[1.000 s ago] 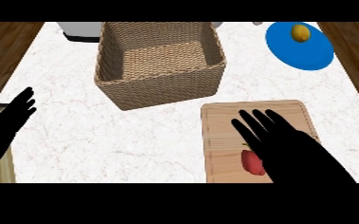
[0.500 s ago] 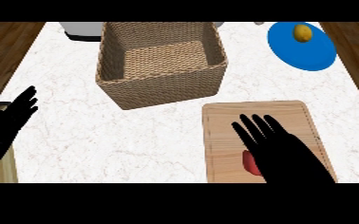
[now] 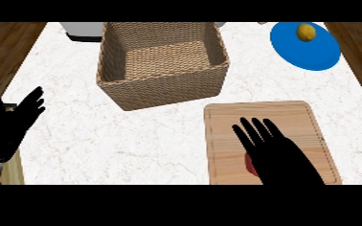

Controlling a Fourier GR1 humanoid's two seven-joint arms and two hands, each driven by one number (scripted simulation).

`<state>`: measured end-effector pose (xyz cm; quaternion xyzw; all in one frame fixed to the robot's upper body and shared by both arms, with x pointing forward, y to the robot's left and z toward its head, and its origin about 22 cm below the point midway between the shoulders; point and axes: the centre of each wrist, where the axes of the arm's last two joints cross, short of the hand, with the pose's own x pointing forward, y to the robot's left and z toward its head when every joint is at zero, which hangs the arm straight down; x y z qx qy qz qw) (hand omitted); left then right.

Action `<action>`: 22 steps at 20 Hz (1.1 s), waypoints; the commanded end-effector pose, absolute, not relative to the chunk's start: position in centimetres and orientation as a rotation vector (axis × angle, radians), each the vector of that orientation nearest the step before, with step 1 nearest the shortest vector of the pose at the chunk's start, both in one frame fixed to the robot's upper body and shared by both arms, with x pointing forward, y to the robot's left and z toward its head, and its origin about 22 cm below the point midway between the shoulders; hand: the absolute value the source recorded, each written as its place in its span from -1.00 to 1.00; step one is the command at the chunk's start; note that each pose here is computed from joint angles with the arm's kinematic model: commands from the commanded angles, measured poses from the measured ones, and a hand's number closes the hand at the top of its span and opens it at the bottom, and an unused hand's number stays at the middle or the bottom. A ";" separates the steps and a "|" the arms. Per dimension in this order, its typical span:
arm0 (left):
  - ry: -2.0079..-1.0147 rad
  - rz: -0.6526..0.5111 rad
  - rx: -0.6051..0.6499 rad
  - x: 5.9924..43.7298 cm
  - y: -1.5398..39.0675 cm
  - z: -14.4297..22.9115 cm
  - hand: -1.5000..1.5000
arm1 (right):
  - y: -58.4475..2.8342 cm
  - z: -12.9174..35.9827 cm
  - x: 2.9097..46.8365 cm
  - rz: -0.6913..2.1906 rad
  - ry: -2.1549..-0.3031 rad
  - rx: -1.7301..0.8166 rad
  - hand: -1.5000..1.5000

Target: Pick the bell pepper from the cutting board and place it in the basket

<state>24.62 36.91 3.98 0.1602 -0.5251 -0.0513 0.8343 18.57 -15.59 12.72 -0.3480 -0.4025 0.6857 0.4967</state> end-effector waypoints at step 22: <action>-0.992 -0.045 0.174 20.6 31.5 -3.6 0.00 | -17.5 4.5 19.6 1.658 -0.855 -0.877 -1.00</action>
